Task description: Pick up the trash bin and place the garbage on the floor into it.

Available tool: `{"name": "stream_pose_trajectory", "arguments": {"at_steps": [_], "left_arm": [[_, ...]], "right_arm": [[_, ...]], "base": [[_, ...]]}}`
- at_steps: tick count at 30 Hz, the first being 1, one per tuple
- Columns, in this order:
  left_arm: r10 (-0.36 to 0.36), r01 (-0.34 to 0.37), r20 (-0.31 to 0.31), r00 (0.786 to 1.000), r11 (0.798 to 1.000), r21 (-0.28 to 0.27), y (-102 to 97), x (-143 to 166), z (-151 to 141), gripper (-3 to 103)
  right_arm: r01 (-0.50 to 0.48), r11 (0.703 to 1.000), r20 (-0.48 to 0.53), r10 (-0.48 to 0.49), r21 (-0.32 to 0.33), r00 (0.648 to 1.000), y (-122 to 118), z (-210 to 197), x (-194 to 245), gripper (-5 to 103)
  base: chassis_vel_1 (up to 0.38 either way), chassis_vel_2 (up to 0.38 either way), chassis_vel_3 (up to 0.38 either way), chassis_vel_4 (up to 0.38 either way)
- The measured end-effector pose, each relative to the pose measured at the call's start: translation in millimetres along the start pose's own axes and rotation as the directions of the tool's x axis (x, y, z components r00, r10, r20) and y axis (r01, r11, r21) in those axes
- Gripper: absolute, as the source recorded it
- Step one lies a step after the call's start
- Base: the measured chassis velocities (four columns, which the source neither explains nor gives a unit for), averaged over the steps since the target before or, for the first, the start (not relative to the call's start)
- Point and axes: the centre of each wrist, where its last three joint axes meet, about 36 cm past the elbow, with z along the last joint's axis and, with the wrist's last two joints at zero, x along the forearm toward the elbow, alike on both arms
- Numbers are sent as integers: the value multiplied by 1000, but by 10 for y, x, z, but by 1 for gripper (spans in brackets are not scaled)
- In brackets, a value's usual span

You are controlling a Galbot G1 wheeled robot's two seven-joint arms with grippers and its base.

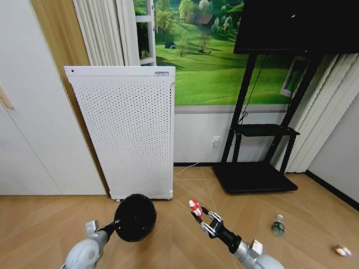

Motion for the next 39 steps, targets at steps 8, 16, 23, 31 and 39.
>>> {"name": "stream_pose_trajectory", "arguments": {"at_steps": [8,16,23,31,39], "left_arm": [[216,-225,-103,971,971,-82,-579,-568,-44,0],[374,-398,-238,897,916,-60,-1311,-734,122,0],[436,-461,-278,856,887,-29,-1630,-543,198,0],[420,-442,-280,863,897,-19,-1483,-363,200,0],[364,-379,-286,887,925,1,-1320,-236,301,0]], "right_arm": [[53,999,-17,-53,4,998,90,87,69,41],[80,997,-8,-80,7,997,203,165,-12,41],[99,995,-25,-98,22,995,295,292,-52,41],[63,998,-44,-61,27,997,254,372,-42,61],[59,998,-26,-59,22,998,337,358,-79,83]], "base": [[0,0,0,0],[0,0,0,0],[0,0,0,0],[0,0,0,0],[0,0,0,0]]}}
